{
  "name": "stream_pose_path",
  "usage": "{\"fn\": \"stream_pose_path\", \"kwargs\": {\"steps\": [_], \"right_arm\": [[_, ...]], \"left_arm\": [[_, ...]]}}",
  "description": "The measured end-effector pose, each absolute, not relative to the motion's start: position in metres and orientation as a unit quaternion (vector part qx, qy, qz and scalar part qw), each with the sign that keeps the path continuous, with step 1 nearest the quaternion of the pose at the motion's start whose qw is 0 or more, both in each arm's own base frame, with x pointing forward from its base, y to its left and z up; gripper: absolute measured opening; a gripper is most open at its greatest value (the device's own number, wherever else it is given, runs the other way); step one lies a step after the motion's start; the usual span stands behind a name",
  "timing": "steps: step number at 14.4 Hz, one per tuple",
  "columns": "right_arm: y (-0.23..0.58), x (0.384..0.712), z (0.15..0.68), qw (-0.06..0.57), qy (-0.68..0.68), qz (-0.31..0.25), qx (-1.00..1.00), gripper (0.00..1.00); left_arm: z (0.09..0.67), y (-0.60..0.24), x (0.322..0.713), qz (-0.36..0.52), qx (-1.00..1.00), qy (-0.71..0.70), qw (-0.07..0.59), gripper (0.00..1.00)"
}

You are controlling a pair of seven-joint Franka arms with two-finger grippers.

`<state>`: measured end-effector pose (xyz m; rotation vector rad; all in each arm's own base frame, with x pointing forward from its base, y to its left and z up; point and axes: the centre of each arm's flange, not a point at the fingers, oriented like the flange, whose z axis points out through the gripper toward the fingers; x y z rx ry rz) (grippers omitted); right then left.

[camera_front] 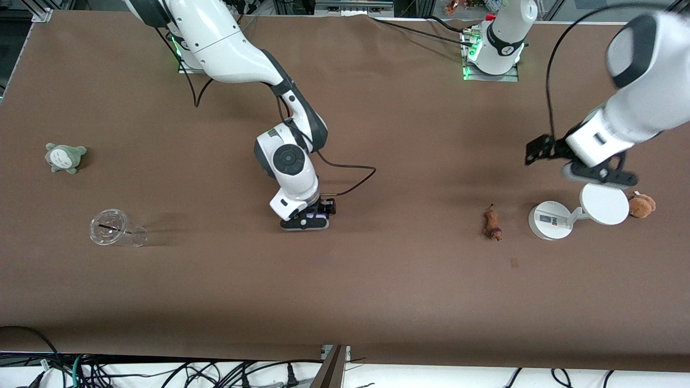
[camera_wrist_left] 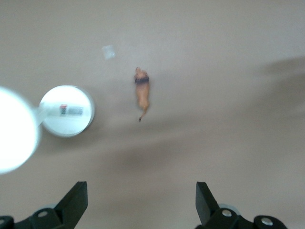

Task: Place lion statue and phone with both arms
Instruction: 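Carry the phone box toward the glass cup while the left gripper withdraws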

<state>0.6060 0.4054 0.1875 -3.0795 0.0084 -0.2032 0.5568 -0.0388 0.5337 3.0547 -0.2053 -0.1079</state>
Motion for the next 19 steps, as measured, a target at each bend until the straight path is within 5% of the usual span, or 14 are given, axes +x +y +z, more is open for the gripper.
{"fn": "stream_pose_path", "kwargs": {"steps": [7,19], "right_arm": [[0.186,0.693,0.197,-0.037,0.017,-0.018,-0.999,0.84],[0.09,0.702,0.203,-0.07,0.023,0.017,-0.997,0.84]], "left_arm": [[0.636,0.022,0.528,-0.036,0.999,-0.014,0.01,1.0],[0.63,0.01,0.527,-0.046,0.998,0.042,0.006,1.0]]}}
